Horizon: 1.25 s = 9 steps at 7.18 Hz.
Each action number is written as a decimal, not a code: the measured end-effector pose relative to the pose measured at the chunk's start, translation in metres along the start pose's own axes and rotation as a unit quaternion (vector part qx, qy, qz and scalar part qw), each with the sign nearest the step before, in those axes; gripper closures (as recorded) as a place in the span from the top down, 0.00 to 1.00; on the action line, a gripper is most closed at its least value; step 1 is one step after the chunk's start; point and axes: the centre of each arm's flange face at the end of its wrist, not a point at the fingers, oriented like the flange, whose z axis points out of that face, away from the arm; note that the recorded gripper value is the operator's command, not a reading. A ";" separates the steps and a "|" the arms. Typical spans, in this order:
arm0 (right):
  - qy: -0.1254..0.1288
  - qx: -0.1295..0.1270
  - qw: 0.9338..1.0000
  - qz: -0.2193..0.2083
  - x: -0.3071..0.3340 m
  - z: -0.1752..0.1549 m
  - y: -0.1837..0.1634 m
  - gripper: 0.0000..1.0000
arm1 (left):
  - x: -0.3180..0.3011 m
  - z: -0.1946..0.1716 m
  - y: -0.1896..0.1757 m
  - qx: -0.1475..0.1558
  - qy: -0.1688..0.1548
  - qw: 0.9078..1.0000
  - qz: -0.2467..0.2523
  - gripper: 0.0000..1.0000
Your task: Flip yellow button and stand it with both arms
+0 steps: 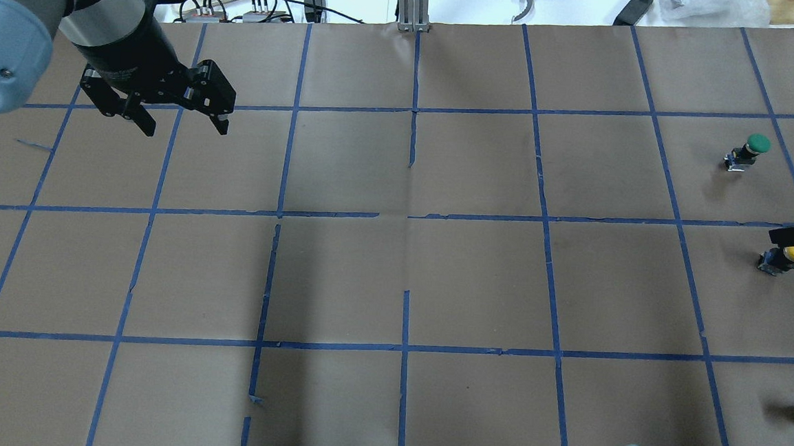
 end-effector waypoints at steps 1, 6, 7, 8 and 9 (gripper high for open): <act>-0.021 -0.024 0.999 0.036 -0.015 -0.025 -0.026 1.00 | 0.000 0.000 0.000 0.000 0.000 1.000 0.000 0.99; -0.035 -0.123 0.983 0.130 -0.229 -0.122 -0.136 1.00 | 0.000 0.000 0.000 0.001 0.000 1.000 0.000 0.99; -0.036 -0.127 0.981 0.142 -0.276 -0.148 -0.140 1.00 | 0.000 0.000 0.000 0.001 0.000 1.000 0.000 0.99; -0.037 -0.134 0.980 0.143 -0.307 -0.174 -0.136 1.00 | 0.000 0.000 0.000 0.001 0.000 1.000 0.000 0.99; -0.038 -0.142 0.979 0.141 -0.322 -0.189 -0.132 1.00 | 0.000 0.000 0.000 0.001 -0.001 1.000 0.000 0.99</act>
